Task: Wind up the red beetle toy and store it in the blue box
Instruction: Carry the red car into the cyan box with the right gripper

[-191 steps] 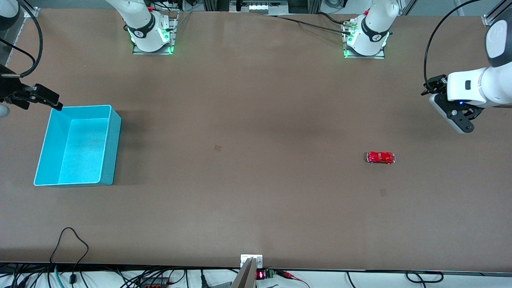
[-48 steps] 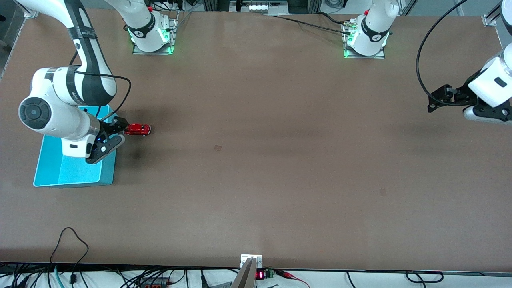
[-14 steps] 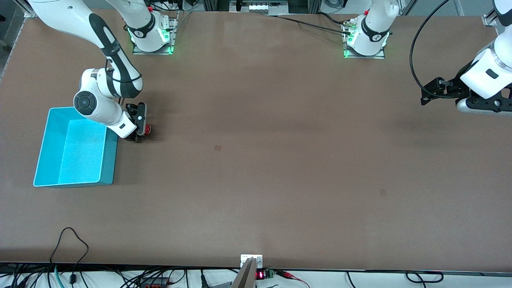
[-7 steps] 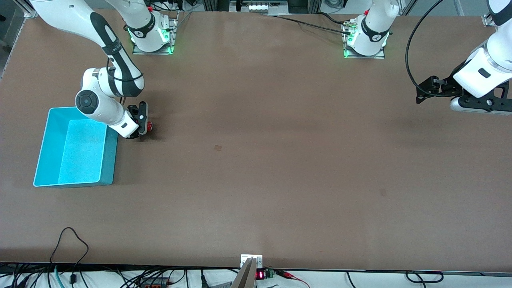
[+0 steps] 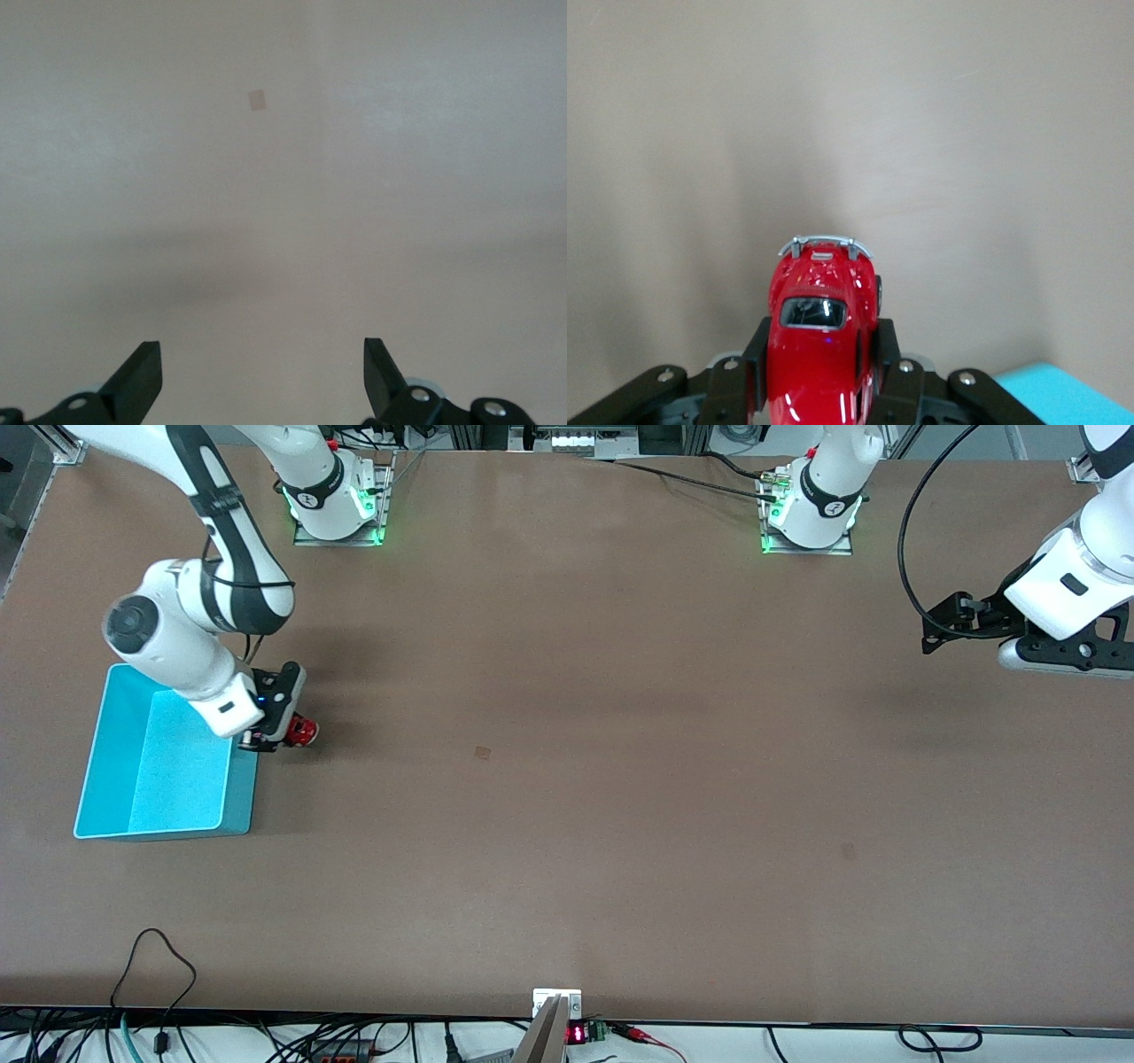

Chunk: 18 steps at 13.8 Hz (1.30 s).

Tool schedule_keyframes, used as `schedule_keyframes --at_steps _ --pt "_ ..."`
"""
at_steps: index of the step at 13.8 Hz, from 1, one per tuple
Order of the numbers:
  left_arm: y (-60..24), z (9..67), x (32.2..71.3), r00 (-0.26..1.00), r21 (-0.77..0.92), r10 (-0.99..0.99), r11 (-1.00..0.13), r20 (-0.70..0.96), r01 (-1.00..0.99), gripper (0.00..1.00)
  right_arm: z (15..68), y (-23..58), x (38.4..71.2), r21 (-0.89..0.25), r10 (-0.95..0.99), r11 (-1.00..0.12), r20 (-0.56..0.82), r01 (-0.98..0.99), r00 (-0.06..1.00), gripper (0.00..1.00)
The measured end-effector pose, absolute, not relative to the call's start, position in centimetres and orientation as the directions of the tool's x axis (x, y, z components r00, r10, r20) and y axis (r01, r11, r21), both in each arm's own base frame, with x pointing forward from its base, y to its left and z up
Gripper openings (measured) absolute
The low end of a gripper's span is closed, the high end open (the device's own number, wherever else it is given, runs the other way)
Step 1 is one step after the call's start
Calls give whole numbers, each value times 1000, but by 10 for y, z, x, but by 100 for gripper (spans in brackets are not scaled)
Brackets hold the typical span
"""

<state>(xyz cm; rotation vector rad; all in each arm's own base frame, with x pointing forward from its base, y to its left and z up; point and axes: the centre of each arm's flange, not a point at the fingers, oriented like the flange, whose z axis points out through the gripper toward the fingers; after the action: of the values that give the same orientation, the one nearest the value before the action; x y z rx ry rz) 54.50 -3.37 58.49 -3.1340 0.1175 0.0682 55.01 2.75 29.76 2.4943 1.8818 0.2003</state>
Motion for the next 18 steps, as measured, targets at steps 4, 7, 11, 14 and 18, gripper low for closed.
schedule_keyframes --at_steps 4,7,11,14,18 --pt "-34 585 545 996 -3 -74 -997 -44 -74 100 356 19 576 140 805 -588 192 797 561 48" --pt "-33 585 545 996 -3 -72 -997 -44 -72 100 371 -29 584 102 594 -803 231 588 771 48" --pt "-32 584 545 997 -3 -70 -998 -46 -70 100 350 -126 570 3 246 -968 169 250 954 48" --pt "-32 584 545 997 -3 -69 -998 -46 -69 100 344 -146 578 -63 55 -996 78 60 995 48" --pt "-32 584 545 997 -3 -68 -998 -46 -68 100 310 -154 590 -69 -2 -998 0 -2 1000 48"
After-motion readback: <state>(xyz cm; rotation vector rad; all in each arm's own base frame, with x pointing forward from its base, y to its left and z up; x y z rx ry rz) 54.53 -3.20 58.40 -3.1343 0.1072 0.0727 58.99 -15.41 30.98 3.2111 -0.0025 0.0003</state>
